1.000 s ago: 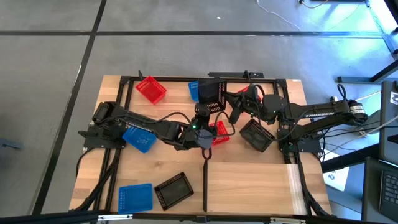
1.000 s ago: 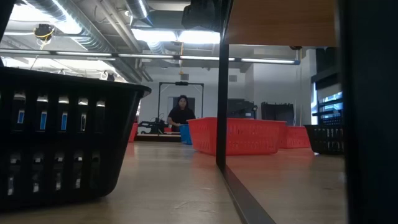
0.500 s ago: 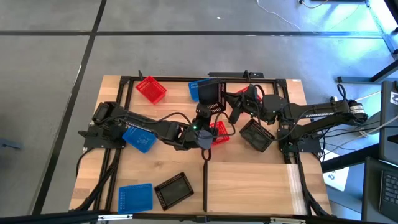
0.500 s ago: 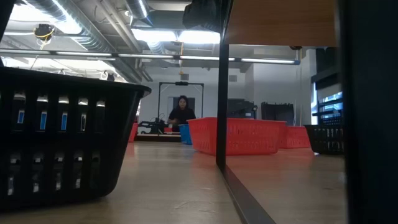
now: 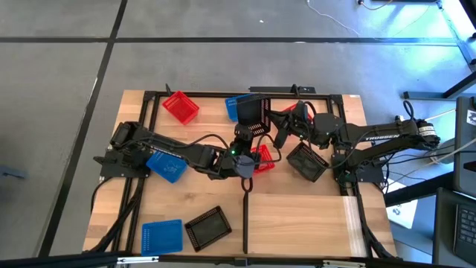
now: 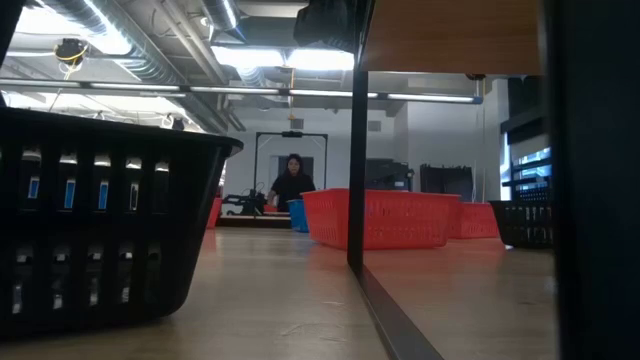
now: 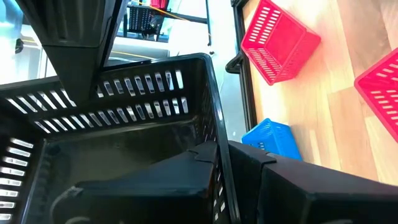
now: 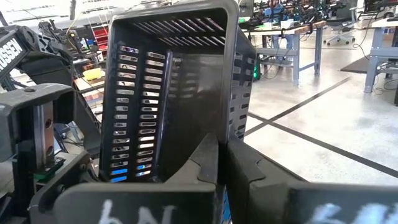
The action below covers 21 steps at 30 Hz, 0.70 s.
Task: Stack baskets on shelf by color
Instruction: Put the top left black bin on the shelf
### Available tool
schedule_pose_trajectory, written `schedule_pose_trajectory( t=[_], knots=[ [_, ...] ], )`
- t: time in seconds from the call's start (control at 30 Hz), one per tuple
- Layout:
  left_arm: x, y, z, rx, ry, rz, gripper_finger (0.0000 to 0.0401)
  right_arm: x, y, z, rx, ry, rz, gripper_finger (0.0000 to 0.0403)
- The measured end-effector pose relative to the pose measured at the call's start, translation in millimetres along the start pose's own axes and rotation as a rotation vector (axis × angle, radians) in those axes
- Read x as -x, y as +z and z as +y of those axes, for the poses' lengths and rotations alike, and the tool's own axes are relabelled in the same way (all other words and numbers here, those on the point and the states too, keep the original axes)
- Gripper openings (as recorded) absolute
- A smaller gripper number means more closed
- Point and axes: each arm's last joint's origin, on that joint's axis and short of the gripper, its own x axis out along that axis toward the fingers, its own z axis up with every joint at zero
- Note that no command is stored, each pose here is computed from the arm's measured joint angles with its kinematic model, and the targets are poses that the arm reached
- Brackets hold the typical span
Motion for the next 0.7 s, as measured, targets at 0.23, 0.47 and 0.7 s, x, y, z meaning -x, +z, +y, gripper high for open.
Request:
schedule_pose_trajectory(
  t=[0.23, 0.47, 0.7],
  knots=[
    [-0.3, -0.2, 0.2, 0.0, 0.003, 0.004, 0.0016, 0.0, 0.0, 0.0, 0.0, -0.001, 0.0, 0.0005],
    [-0.3, -0.3, 0.3, -0.001, 0.007, 0.008, 0.0016, 0.0, 0.0, 0.0, 0.0, -0.001, -0.001, 0.0006],
    [-0.2, -0.1, 0.4, -0.117, 0.0, 0.0, 0.0021, -0.8, 0.6, -1.9, -0.001, -0.016, -0.004, 0.0007]
  ],
)
